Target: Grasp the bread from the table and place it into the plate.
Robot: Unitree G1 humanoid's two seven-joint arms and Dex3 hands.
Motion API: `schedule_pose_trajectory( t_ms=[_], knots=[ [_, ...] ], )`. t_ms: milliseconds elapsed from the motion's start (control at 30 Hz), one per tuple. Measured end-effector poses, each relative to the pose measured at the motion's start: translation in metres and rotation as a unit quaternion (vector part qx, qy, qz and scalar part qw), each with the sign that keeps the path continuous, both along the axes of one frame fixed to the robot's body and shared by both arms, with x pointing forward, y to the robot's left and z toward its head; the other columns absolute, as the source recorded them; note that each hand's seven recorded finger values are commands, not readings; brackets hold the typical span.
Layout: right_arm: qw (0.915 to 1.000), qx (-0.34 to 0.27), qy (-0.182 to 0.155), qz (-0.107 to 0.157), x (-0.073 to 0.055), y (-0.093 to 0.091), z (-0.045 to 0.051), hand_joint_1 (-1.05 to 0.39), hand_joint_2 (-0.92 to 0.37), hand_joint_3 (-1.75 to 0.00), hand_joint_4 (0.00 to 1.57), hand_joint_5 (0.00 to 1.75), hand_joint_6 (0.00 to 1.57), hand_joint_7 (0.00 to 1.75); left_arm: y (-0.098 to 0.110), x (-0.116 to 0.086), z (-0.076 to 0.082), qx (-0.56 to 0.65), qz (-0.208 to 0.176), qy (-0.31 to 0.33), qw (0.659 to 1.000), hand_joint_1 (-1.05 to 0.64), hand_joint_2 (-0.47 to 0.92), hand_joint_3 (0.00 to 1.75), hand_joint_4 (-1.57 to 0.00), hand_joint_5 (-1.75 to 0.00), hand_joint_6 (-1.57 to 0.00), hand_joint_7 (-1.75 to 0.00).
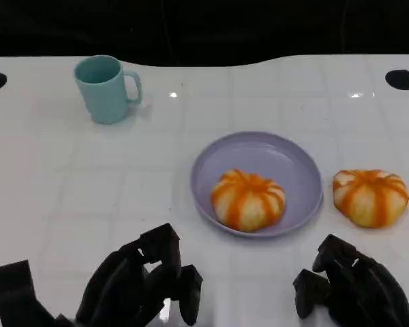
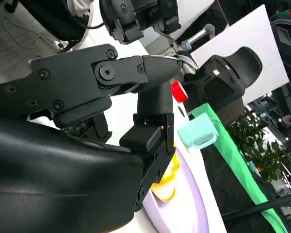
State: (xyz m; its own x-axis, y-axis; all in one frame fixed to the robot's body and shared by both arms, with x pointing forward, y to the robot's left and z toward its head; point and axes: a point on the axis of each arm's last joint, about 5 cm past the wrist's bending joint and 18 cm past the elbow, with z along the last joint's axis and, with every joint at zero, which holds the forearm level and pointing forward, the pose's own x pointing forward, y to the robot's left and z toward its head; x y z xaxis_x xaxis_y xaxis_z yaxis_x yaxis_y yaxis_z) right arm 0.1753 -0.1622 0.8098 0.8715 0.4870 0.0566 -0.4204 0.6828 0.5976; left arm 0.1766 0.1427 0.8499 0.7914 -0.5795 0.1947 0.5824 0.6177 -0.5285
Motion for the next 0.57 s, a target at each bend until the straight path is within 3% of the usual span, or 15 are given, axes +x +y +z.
schedule_pose_trajectory(
  t_ms=[567],
  knots=[
    [1.0000,0.005,0.000,-0.003,0.0063,-0.0006,-0.0006,-0.55,-0.92,-0.24,0.79,1.65,0.69,1.41,0.0027,0.0020,-0.0044,-0.009,-0.010,0.011,1.000,-0.72,0.92,0.24,-0.95,-1.75,-0.70,-1.75]
  ],
)
